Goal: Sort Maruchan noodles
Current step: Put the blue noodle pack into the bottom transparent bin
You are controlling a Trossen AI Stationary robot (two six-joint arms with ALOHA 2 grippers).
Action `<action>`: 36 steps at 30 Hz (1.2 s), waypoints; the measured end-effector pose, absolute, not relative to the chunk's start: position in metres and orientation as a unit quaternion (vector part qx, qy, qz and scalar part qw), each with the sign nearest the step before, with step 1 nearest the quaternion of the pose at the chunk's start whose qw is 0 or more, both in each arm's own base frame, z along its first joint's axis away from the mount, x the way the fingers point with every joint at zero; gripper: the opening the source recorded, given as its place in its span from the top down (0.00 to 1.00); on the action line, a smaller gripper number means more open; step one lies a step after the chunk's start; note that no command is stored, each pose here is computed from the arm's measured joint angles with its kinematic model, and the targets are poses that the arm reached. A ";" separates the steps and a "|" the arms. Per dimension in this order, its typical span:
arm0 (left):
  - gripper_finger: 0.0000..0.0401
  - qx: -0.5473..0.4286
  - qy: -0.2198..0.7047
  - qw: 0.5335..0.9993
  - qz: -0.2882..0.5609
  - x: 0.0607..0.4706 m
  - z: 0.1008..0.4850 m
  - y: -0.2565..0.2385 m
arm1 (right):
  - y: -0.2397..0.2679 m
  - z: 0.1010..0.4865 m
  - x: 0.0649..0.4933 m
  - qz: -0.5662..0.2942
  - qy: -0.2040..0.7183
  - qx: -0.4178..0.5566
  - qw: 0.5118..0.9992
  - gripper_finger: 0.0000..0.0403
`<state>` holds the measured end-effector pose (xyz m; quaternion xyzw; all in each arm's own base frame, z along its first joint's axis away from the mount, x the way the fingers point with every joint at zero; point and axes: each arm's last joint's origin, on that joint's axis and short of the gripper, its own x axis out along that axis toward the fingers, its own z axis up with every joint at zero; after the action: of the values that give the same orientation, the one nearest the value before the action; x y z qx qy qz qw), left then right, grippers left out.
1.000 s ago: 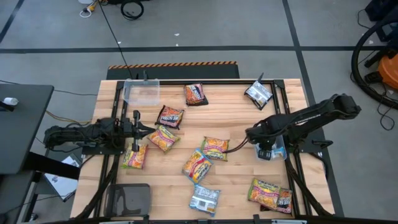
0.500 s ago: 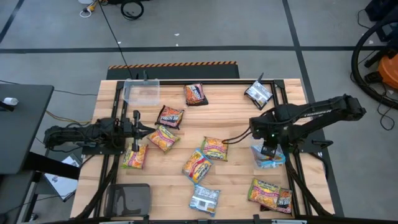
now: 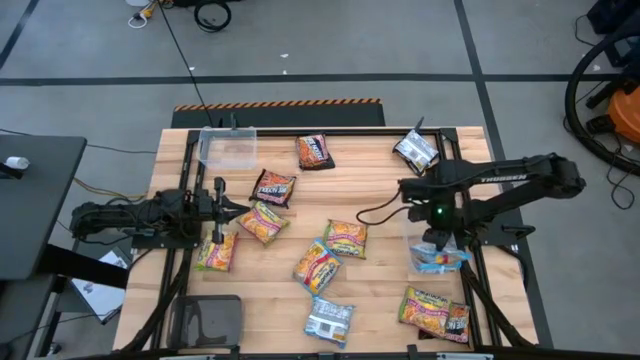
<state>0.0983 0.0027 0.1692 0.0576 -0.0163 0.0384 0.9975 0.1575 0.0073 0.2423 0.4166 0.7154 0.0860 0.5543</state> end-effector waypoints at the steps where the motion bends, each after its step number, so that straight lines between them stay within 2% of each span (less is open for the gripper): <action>1: 0.94 0.057 -0.016 0.997 0.038 0.098 0.169 0.003 | 0.006 0.238 0.159 0.088 0.720 0.414 0.550 0.99; 5: 0.94 0.057 -0.016 0.997 0.038 0.098 0.169 0.003 | 0.003 0.219 0.163 0.089 0.743 0.404 0.525 0.98; 8: 0.94 0.058 -0.016 0.997 0.038 0.098 0.169 0.003 | -0.001 0.209 0.168 0.084 0.756 0.381 0.525 0.98; 14: 0.94 0.057 -0.016 0.997 0.038 0.098 0.169 0.003 | -0.006 0.203 0.174 0.072 0.749 0.360 0.552 0.96; 23: 0.94 0.058 -0.016 0.997 0.038 0.098 0.169 0.003 | -0.009 0.211 0.172 0.039 0.743 0.303 0.596 0.80; 28: 0.94 0.058 -0.016 0.997 0.038 0.098 0.169 0.003 | -0.013 0.216 0.170 -0.019 0.737 0.259 0.624 0.75; 32: 0.94 0.058 -0.016 0.997 0.038 0.098 0.169 0.003 | -0.012 0.214 0.171 0.005 0.736 0.263 0.624 0.76; 36: 0.94 0.058 -0.016 0.997 0.038 0.098 0.169 0.003 | -0.012 0.209 0.170 -0.016 0.739 0.257 0.623 0.84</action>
<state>0.0983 0.0027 0.1691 0.0576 -0.0161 0.0384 0.9975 0.1696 -0.0123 0.2095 0.2570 0.7390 -0.0162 0.6226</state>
